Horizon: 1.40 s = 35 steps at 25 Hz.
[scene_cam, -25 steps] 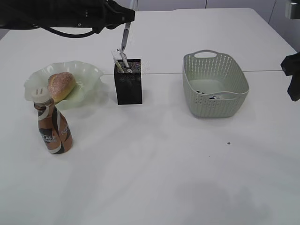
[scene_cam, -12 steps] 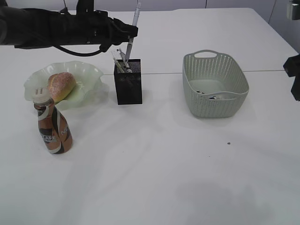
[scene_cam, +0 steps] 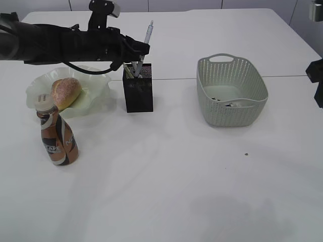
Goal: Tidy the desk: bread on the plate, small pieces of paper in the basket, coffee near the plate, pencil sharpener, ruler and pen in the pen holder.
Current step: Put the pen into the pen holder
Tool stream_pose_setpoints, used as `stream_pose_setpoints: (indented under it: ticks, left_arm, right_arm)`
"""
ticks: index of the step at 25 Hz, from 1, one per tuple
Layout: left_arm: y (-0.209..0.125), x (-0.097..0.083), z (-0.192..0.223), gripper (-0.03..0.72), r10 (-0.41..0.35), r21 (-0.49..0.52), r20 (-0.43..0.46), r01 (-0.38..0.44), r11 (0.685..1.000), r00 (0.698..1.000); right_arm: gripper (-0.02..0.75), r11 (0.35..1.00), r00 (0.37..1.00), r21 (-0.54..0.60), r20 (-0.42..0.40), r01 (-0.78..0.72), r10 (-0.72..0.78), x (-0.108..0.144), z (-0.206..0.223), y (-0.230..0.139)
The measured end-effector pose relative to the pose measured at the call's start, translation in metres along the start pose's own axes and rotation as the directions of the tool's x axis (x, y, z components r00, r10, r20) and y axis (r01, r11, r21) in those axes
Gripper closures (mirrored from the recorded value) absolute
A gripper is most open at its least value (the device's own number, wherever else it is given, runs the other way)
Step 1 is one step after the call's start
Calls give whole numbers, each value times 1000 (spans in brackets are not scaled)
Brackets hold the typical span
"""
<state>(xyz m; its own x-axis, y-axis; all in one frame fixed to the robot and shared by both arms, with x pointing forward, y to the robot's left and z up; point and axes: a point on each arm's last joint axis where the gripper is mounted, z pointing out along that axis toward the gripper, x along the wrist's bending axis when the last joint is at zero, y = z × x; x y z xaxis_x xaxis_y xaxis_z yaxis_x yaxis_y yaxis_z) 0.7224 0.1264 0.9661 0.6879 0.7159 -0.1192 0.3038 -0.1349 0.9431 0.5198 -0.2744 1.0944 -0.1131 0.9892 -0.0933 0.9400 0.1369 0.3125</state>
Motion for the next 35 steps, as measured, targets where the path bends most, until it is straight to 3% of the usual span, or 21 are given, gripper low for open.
stream_pose_setpoints:
  ticks: [13, 17, 23, 31, 35]
  left_arm:
    - [-14, 2, 6, 590, 20, 24, 7, -20, 1000, 1000]
    - [-17, 3, 7, 522, 19, 29, 5, -19, 999, 1000]
    - [-16, 3, 7, 325, 19, 29, 6, -19, 999, 1000]
    - [-13, -1, 7, 300, 20, 12, 43, -21, 1000, 999]
    - [4, -4, -1, 300, 40, -19, 34, -40, 999, 999]
  right_arm:
    - [393, 1000, 1000, -8, 1, 0, 0, 0, 0, 1]
    - [393, 1000, 1000, -8, 2, 1, -1, 0, 0, 1]
    - [393, 1000, 1000, -10, 6, 3, -3, -1, 0, 1]
    - [393, 1000, 1000, -10, 7, 3, -3, -1, 0, 1]
    - [393, 1000, 1000, -11, 8, 4, -4, -1, 0, 1]
